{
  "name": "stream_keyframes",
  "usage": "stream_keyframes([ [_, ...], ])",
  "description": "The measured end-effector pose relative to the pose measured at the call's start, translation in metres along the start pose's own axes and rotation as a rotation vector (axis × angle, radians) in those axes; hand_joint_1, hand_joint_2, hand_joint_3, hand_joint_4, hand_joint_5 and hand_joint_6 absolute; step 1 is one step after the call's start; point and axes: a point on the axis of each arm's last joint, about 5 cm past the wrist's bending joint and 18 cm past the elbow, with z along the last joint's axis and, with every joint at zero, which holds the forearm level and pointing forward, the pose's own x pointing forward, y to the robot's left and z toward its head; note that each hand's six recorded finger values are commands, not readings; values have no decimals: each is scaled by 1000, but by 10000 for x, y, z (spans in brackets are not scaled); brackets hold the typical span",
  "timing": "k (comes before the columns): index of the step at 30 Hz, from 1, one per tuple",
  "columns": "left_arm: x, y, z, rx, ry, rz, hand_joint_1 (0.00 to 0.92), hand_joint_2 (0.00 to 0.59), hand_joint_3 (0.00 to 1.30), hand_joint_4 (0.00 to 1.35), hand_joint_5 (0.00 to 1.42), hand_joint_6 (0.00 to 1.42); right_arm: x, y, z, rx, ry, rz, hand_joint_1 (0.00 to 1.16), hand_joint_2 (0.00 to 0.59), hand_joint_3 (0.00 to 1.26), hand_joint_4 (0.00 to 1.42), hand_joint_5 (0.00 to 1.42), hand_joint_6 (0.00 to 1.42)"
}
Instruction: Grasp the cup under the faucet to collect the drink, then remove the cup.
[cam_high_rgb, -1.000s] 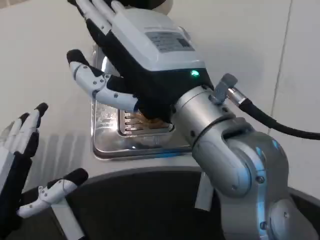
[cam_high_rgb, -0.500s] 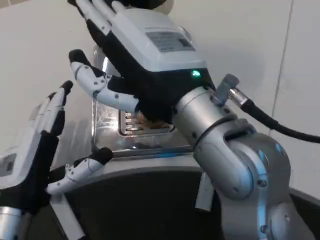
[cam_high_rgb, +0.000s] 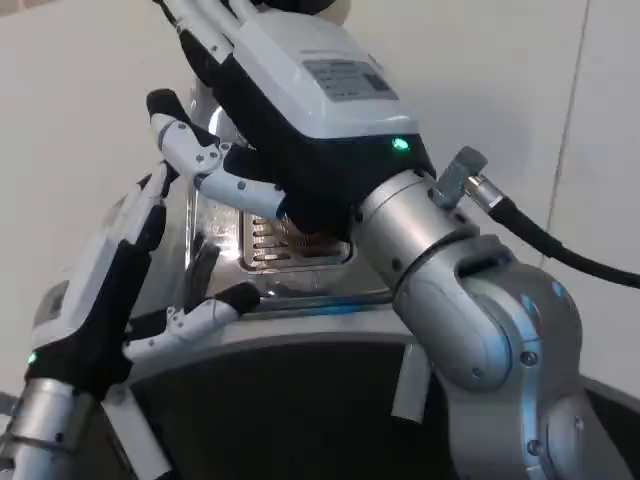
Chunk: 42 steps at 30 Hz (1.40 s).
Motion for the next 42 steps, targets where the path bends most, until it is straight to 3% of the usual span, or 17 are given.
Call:
stream_keyframes([
  [18, 147, -119, 6, -26, -3, -4, 342, 57, 0, 0, 26, 24, -8, -2, 4, 24, 5, -1, 50, 583, 0, 0, 0, 0],
  [32, 297, -213, 82, -47, -41, -2, 350, 57, 0, 0, 26, 29, -87, -18, -3, 30, 10, -9, 65, 586, 0, 0, 0, 0],
  [39, 335, -241, 112, -38, -60, 0, 370, 66, 0, 0, 26, 37, -175, -27, -54, 47, 32, -57, 81, 586, 0, 0, 0, 0],
  [42, 346, -284, 131, -36, -65, -14, 371, 60, 0, 0, 26, 45, -301, 11, -118, 69, 64, -142, 146, 586, 0, 0, 0, 0],
])
